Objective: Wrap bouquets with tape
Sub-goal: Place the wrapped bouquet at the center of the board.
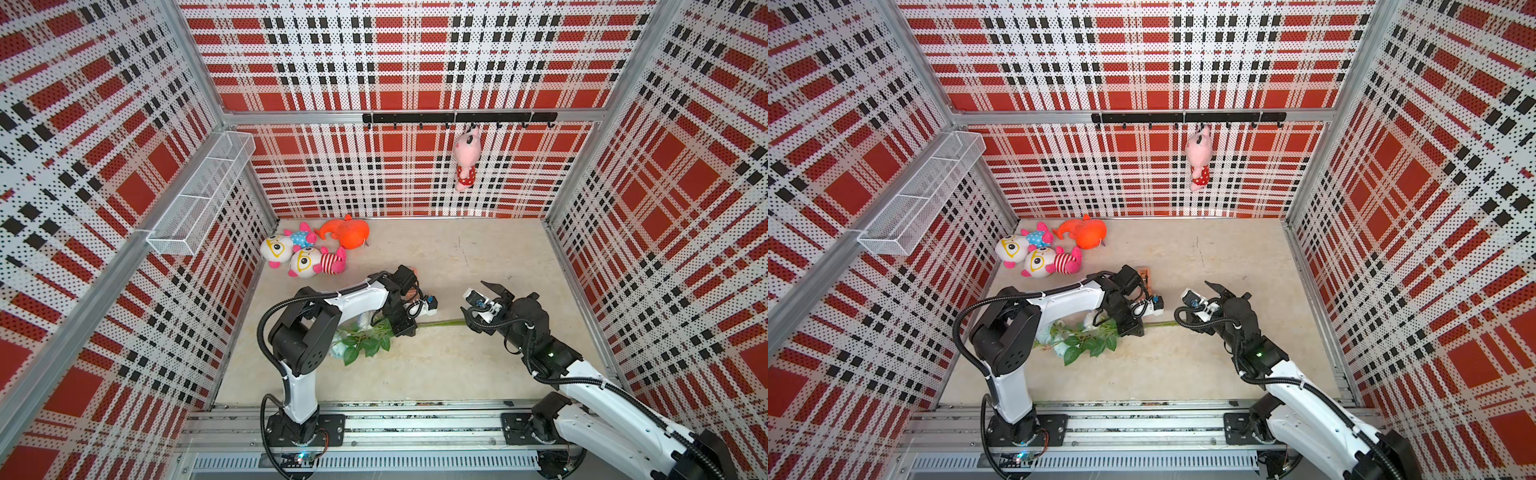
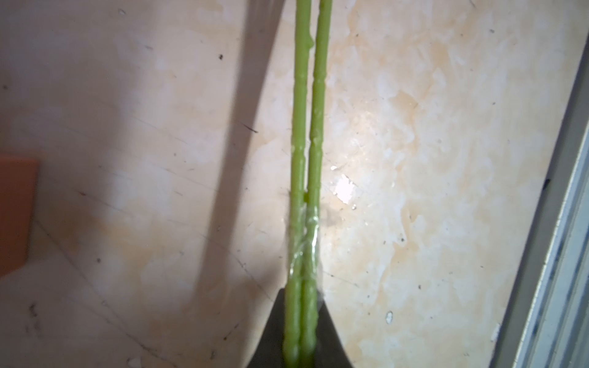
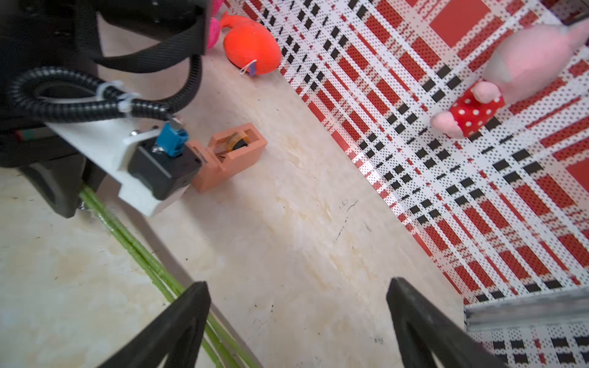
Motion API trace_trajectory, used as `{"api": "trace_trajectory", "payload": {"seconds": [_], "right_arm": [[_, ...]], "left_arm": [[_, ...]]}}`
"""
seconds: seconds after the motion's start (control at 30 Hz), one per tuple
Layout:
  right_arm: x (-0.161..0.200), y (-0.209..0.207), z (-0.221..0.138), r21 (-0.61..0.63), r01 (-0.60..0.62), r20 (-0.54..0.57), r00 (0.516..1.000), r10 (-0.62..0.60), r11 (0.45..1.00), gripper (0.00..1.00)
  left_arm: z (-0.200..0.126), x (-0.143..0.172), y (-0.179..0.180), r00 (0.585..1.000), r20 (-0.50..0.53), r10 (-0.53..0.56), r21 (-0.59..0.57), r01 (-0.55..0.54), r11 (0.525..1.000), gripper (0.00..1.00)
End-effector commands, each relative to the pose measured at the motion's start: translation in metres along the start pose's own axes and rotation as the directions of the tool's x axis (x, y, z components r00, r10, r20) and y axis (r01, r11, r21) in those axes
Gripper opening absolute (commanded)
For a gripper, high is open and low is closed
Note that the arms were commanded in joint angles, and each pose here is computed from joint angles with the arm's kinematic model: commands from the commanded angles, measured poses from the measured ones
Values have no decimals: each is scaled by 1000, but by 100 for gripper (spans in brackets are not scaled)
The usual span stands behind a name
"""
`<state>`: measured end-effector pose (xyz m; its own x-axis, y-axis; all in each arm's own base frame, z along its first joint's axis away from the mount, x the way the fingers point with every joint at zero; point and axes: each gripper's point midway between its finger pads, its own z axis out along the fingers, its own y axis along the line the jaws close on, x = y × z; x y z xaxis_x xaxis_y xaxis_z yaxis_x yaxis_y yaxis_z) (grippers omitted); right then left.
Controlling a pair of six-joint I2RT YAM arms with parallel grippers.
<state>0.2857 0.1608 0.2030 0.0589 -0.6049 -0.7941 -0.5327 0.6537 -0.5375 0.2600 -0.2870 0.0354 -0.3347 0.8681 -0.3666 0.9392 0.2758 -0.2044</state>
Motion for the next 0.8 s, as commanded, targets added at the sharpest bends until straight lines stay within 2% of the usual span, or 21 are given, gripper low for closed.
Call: {"api": "trace_trajectory", "payload": {"seconds": [0.0,0.03,0.13,0.17,0.2,0.37,0.6,0.7,0.77], "right_arm": [[-11,-13,-2,53,-62,55,997,59,997,93],[-11,-12,-2,49,-63,55,997,61,997,93],[-9,-13,-1,49,-66,50,997,64,997,94],[-8,-13,-1,48,-65,45,997,63,997,94],[-8,-13,-2,51,-67,44,997,65,996,95],[-11,-15,-5,53,-89,59,995,86,995,96],[-17,-18,-11,58,-161,110,982,154,985,100],[-15,-29,-13,100,-223,126,969,210,970,100],[-12,-47,-17,158,-317,150,944,295,935,100]], "left_arm": [[-9,-13,14,999,31,28,-77,-25,997,17],[-9,-14,16,999,32,26,-74,-23,997,22],[-10,-13,16,999,35,30,-71,-28,997,57],[-11,-13,17,999,37,33,-72,-31,997,82],[-11,-12,16,999,37,38,-68,-35,997,99],[-28,-22,18,997,64,47,-94,-41,995,98],[-69,-50,19,982,167,89,-150,-64,987,98],[-85,-58,20,974,204,100,-166,-66,984,98],[-107,-70,23,957,273,95,-185,-44,982,98]]}}
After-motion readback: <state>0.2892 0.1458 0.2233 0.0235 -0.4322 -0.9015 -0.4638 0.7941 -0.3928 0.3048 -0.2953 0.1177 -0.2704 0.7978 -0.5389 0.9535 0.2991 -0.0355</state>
